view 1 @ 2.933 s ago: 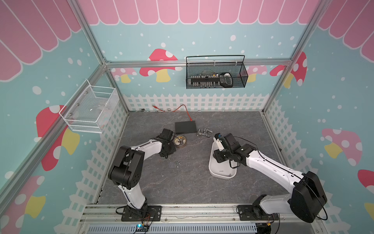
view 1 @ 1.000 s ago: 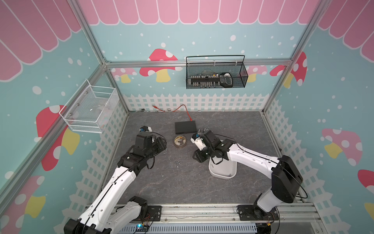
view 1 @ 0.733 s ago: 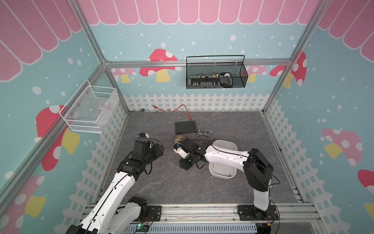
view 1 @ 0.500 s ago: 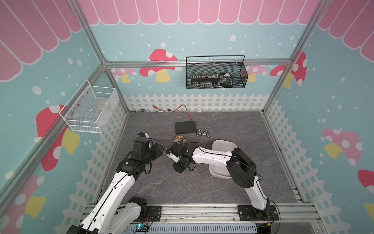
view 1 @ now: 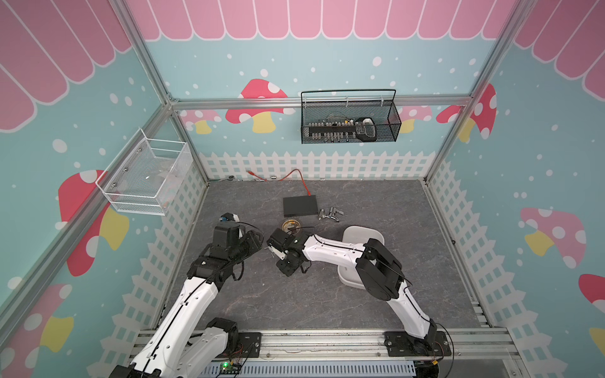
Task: Put the screws on the desktop into the storage box
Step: Pick up the screw from the center of the board.
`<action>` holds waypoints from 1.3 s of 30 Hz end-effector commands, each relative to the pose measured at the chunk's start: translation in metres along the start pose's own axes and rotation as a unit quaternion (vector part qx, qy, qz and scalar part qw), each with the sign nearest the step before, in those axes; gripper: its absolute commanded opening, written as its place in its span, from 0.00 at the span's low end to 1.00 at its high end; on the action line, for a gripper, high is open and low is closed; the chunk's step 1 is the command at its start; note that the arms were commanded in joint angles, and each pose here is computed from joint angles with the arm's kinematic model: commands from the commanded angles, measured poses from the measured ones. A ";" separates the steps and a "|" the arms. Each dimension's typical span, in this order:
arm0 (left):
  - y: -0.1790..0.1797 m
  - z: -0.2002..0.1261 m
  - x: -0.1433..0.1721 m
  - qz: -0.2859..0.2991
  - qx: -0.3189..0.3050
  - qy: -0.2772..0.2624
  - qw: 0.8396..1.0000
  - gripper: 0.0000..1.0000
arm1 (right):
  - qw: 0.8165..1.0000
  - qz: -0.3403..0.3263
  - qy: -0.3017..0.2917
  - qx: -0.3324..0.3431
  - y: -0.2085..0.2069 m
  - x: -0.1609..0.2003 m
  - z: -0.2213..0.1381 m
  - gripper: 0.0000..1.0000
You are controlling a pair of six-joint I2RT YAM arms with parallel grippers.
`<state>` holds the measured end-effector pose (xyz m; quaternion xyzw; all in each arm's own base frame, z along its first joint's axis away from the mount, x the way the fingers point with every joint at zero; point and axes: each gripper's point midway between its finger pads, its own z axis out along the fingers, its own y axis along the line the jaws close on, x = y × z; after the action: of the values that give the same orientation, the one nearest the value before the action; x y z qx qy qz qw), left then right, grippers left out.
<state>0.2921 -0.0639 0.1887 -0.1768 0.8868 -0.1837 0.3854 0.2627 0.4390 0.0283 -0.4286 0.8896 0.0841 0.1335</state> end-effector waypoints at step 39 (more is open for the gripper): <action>-0.002 0.021 0.018 0.003 0.018 0.052 0.999 0.56 | 0.953 0.148 -0.144 -0.220 -0.062 0.046 -0.145 0.00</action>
<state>0.2967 -0.0719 0.1733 -0.1688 0.8981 -0.1945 0.3565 0.2659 0.3338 0.1280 -0.3177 0.8900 0.2905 0.1503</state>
